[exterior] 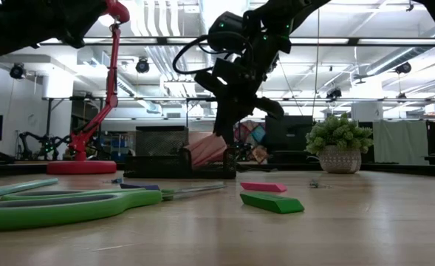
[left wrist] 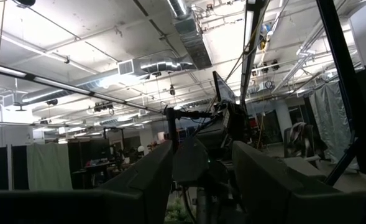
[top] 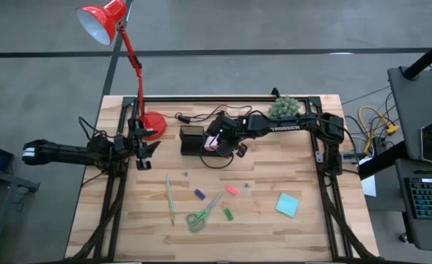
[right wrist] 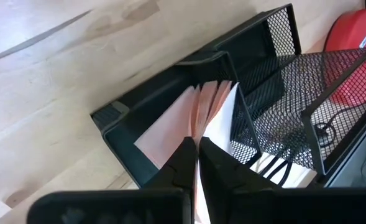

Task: Pick and place office supplies into organizer
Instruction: Put the pink sticky notes into the black mesh desk organizer, then put the pink eraser into the black mesh desk organizer

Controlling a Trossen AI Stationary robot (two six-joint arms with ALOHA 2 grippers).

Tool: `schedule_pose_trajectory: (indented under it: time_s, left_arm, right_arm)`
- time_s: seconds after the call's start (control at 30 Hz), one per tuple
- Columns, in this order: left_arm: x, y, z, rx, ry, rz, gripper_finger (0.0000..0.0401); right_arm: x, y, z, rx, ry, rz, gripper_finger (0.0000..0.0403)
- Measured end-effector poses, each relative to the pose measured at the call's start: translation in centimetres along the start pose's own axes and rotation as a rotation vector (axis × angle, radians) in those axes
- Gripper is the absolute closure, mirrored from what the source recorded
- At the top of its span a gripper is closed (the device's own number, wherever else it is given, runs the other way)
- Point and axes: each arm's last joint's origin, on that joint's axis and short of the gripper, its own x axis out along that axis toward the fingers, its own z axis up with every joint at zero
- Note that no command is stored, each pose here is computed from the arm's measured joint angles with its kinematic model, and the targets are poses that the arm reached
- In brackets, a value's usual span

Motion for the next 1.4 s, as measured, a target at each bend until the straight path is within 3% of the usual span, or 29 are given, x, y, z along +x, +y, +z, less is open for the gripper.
schedule_pose_trajectory:
  time_s: [0.6,0.83,1.0,1.17,1.27,1.4]
  left_arm:
    - [0.0,0.0,-0.1,-0.004,0.003,0.0,0.0246]
    - [0.0,0.0,-0.1,-0.004,0.003,0.0,0.0246]
    - [0.0,0.0,0.0,-0.001,0.002,0.0,0.0246]
    - [0.0,0.0,0.1,-0.001,-0.002,0.002,0.0246]
    - [0.0,0.0,0.2,0.0,-0.009,0.003,0.0246]
    - [0.0,0.1,0.2,-0.001,-0.014,0.005,0.0246]
  right_arm:
    - [0.1,0.0,0.0,0.001,-0.013,0.005,0.0295]
    - [-0.2,-0.6,0.2,0.085,0.026,-0.036,0.0293]
    - [-1.7,-2.7,1.6,0.257,-0.039,-0.148,0.0302]
    - [-4.4,-5.0,3.4,0.568,-0.131,-0.213,0.0311]
    - [-6.5,-5.8,4.3,0.775,-0.15,-0.179,0.0314]
    - [-9.4,-5.5,5.7,0.952,-0.093,-0.066,0.0316]
